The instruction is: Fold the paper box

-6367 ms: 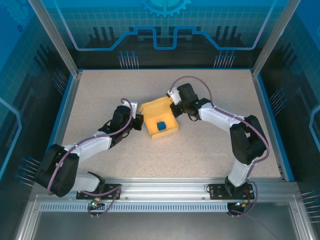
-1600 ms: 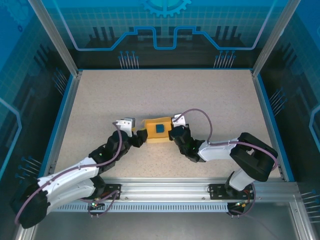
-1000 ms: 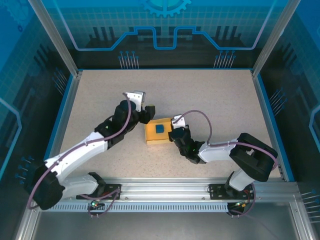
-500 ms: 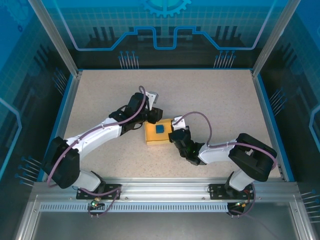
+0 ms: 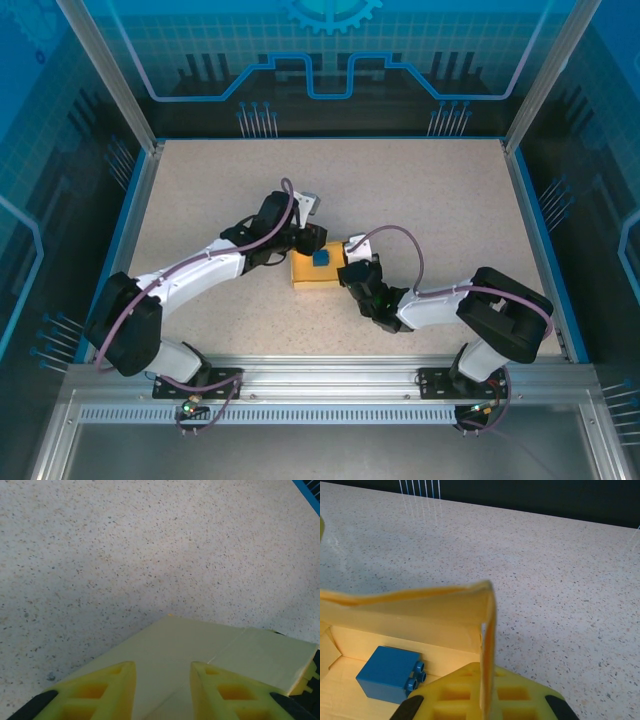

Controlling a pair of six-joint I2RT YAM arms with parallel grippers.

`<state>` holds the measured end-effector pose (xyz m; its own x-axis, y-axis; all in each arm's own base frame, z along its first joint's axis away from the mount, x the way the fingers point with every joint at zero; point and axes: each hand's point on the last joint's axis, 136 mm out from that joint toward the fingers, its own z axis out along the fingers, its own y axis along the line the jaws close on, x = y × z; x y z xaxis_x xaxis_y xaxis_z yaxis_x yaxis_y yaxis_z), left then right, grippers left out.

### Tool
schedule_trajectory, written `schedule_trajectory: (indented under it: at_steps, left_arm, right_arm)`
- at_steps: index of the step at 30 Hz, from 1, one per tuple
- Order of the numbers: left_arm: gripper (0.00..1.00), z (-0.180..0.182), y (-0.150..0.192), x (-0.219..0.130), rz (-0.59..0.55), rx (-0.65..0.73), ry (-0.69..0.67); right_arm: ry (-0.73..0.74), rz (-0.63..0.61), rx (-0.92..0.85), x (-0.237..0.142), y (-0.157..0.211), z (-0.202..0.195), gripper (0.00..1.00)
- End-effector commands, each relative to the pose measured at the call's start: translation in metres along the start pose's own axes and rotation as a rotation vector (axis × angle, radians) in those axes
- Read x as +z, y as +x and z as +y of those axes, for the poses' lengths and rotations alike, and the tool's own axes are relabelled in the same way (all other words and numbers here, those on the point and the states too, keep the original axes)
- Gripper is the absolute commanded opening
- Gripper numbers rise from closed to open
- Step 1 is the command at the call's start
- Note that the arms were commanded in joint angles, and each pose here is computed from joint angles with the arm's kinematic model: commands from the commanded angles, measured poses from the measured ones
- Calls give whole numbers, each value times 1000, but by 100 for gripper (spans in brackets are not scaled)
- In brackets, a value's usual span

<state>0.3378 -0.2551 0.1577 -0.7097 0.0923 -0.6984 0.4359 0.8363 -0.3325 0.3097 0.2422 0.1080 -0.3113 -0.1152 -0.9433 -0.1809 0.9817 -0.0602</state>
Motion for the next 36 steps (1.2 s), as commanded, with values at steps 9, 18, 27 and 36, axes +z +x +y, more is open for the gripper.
schedule_trajectory:
  at_steps: [9,18,27,36]
  left_arm:
    - [34,1,33,7,67,-29,21]
    - [34,2,41,6,76,-34,15]
    - [34,5,49,9,88,-38,5]
    - [35,7,53,14,97,-45,1]
  right_arm:
    - [23,17,-52,-6,16,-2,7]
    - [24,14,-61,-11,17,-4,13]
    - [9,8,-64,-25,12,-6,22]
    - [-36,39,-118,-62,13,-14,33]
